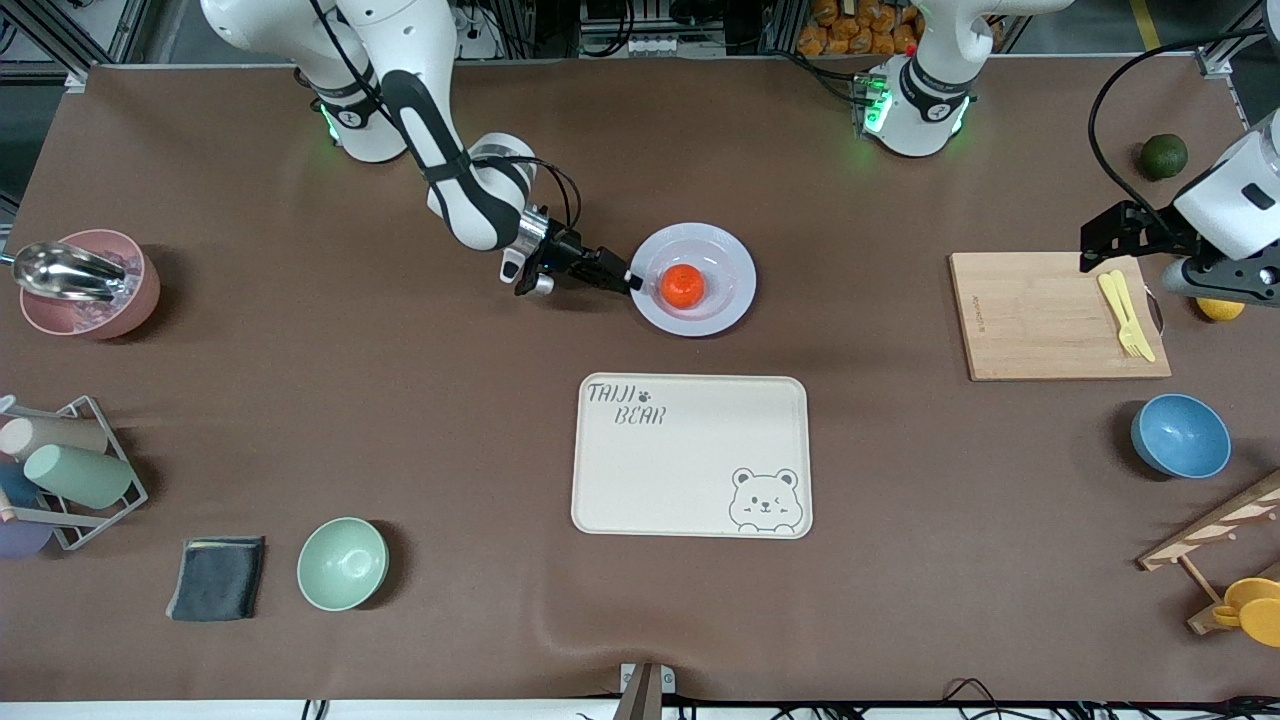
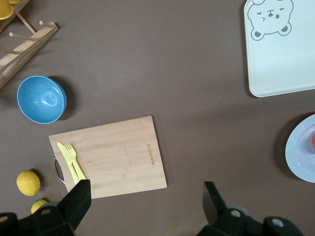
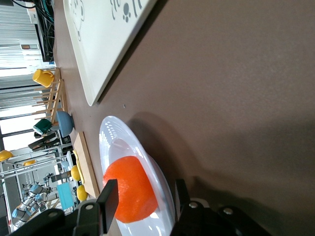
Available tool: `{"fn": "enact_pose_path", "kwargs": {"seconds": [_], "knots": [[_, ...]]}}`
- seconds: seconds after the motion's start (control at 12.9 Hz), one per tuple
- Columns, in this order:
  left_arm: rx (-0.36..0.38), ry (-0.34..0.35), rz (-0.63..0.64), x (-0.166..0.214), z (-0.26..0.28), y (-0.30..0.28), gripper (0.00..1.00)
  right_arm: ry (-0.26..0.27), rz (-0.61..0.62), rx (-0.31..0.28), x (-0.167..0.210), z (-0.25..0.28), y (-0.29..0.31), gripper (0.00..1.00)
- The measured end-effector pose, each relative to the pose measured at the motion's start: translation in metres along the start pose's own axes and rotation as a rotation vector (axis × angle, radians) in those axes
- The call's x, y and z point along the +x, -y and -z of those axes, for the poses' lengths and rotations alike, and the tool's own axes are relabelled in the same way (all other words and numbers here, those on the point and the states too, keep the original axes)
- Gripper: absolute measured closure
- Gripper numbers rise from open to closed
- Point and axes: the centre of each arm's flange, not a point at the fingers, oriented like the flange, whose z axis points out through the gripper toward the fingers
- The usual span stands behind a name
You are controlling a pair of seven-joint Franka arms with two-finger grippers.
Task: Place orange and plate with both arms
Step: 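Grasp the plate rim with the right gripper while the left gripper withdraws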
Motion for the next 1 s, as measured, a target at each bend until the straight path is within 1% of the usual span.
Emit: {"fn": "enact_pose_path", "kwargs": {"seconds": [0.08,0.23,0.31,0.39,0.46,0.54,0.62,0.69,1.0], "knots": [[0.0,-0.004,0.018,-0.002,0.003,0.0,0.0,0.002,0.0,-0.002,-0.001,-0.002,-0.001,0.47],[0.0,-0.01,0.06,-0.008,0.012,-0.001,0.0,0.005,0.0,-0.006,-0.001,-0.006,-0.004,0.51],[-0.007,-0.012,0.073,-0.011,0.016,-0.002,0.0,0.006,-0.002,-0.008,-0.002,-0.008,-0.005,0.59],[-0.019,-0.015,0.08,-0.013,0.018,-0.002,0.0,0.008,-0.003,-0.009,-0.004,-0.009,-0.006,0.59],[-0.032,-0.017,0.085,-0.014,0.018,-0.002,0.0,0.009,-0.003,-0.01,-0.005,-0.01,-0.007,0.67],[-0.038,-0.018,0.089,-0.014,0.018,0.0,0.0,0.01,-0.003,-0.011,-0.005,-0.01,-0.007,0.8],[-0.04,-0.017,0.092,-0.014,0.018,0.001,0.0,0.009,-0.006,0.0,-0.005,-0.011,-0.004,0.89],[-0.04,-0.016,0.094,-0.015,0.019,0.002,0.0,0.01,-0.004,0.013,-0.005,-0.012,0.0,0.91],[-0.041,-0.013,0.095,-0.017,0.02,0.002,0.0,0.008,-0.002,0.021,-0.003,-0.013,0.004,0.91]]}}
